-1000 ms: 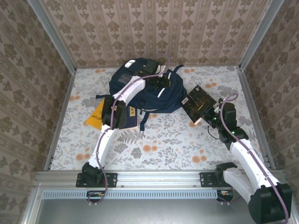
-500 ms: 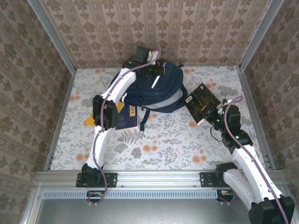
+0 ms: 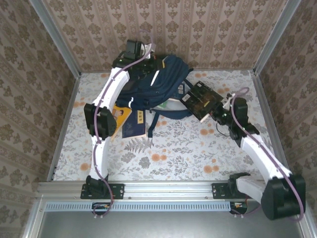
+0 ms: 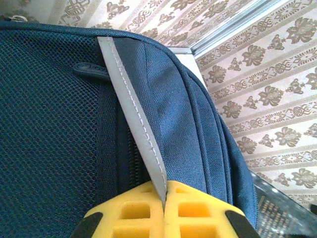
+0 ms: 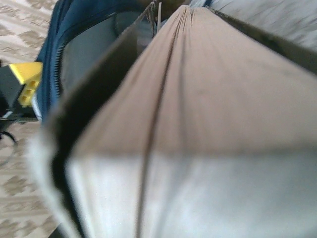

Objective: Pack the student bag

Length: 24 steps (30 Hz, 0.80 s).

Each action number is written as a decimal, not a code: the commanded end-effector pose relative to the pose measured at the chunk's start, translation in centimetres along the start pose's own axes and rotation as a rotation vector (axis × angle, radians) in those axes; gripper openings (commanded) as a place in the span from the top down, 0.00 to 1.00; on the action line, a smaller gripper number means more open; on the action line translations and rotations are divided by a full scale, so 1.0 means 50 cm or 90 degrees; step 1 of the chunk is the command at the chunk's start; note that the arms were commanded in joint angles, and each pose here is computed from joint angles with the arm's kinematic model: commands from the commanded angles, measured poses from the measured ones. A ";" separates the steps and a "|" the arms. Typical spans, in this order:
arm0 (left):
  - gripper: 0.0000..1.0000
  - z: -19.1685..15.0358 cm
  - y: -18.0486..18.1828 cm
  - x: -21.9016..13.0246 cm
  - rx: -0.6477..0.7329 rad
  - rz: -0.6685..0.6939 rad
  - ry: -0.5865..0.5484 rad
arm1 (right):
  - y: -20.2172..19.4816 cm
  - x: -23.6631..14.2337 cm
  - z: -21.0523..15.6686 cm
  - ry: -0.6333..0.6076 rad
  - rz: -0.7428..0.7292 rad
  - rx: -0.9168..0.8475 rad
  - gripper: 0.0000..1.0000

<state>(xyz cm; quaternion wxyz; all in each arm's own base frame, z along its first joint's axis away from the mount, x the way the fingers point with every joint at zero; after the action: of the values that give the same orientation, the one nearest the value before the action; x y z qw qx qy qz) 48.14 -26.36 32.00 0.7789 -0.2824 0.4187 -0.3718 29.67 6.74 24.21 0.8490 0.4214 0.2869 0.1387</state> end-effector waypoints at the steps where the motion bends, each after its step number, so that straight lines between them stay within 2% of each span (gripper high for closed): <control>1: 1.00 0.036 -0.100 -0.069 0.059 -0.105 -0.050 | 0.098 0.035 0.059 0.011 0.207 -0.003 1.00; 5: 1.00 0.040 -0.109 -0.077 0.056 -0.121 -0.053 | 0.078 0.125 0.075 0.055 0.257 0.025 1.00; 10: 1.00 0.046 -0.117 -0.087 0.051 -0.138 -0.058 | 0.082 0.261 0.096 0.153 0.389 0.106 1.00; 12: 1.00 0.048 -0.117 -0.087 0.046 -0.147 -0.058 | 0.081 0.312 0.092 0.184 0.401 0.130 1.00; 15: 1.00 0.050 -0.116 -0.085 0.039 -0.159 -0.057 | 0.081 0.382 0.065 0.214 0.347 0.132 1.00; 19: 1.00 0.056 -0.126 -0.087 0.040 -0.172 -0.067 | 0.110 0.454 0.005 0.262 0.185 0.063 1.00; 21: 1.00 0.058 -0.133 -0.087 0.043 -0.178 -0.072 | 0.133 0.483 -0.017 0.270 0.134 0.030 1.00; 22: 1.00 0.060 -0.136 -0.086 0.043 -0.181 -0.076 | 0.140 0.500 -0.030 0.273 0.112 0.027 0.98; 24: 1.00 0.061 -0.141 -0.082 0.043 -0.189 -0.076 | 0.140 0.536 -0.048 0.268 0.068 0.042 0.86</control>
<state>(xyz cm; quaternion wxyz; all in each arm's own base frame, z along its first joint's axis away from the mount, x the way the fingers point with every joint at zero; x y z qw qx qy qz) 48.68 -26.35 32.62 0.7464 -0.3428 0.4198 -0.3861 49.25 23.97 20.38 0.7217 0.4646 0.4086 0.3103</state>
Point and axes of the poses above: each hand's point on the last joint's axis, 136 mm out from that joint toward the fingers, its own x axis out along the fingers, its own y axis along the line the jaws close on, z = x × y, the point moved 8 cm from there along -x, back along the fingers, and after that the axes turned 7 degrees about -x, right-handed, at the moved point
